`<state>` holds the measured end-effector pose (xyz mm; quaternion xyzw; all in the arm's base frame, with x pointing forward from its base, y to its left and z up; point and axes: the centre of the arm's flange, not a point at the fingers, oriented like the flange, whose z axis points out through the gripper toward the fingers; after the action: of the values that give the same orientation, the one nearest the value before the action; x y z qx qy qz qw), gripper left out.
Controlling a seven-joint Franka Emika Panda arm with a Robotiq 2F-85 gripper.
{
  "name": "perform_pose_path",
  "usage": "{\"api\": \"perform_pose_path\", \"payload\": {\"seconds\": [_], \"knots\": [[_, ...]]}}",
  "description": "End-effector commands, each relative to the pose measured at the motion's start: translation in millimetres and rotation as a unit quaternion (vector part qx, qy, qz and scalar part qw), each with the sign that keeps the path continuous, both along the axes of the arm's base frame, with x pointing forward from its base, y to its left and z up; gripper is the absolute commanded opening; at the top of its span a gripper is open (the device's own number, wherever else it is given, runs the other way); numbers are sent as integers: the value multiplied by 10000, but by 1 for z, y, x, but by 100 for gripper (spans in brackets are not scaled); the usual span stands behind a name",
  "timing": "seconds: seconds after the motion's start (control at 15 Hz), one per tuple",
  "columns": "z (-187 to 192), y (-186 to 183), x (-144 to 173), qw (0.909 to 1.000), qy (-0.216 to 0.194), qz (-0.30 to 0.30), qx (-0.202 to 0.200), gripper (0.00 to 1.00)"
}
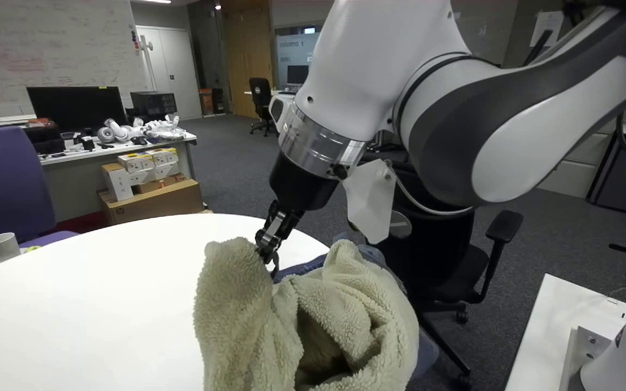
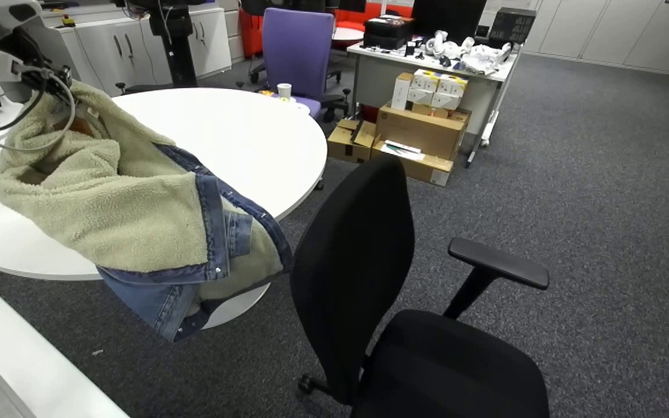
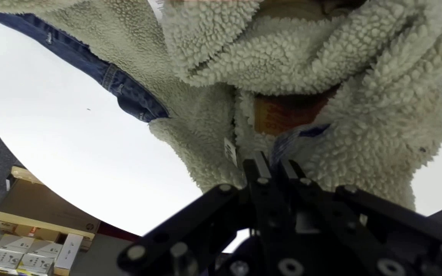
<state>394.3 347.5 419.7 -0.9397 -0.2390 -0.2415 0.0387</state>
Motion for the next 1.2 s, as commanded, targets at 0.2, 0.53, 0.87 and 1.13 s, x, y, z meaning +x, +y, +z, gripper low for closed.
{"api": "perform_pose_path", "payload": {"seconds": [0.2,0.53,0.87,1.13], "knots": [[7,-9,-7,9983,-368,140,431,2],[-1,2,-2,9990,-250,120,359,8],[-1,2,-2,9990,-251,121,359,8],[29,-12,20,9973,-482,-240,490,2]]}}
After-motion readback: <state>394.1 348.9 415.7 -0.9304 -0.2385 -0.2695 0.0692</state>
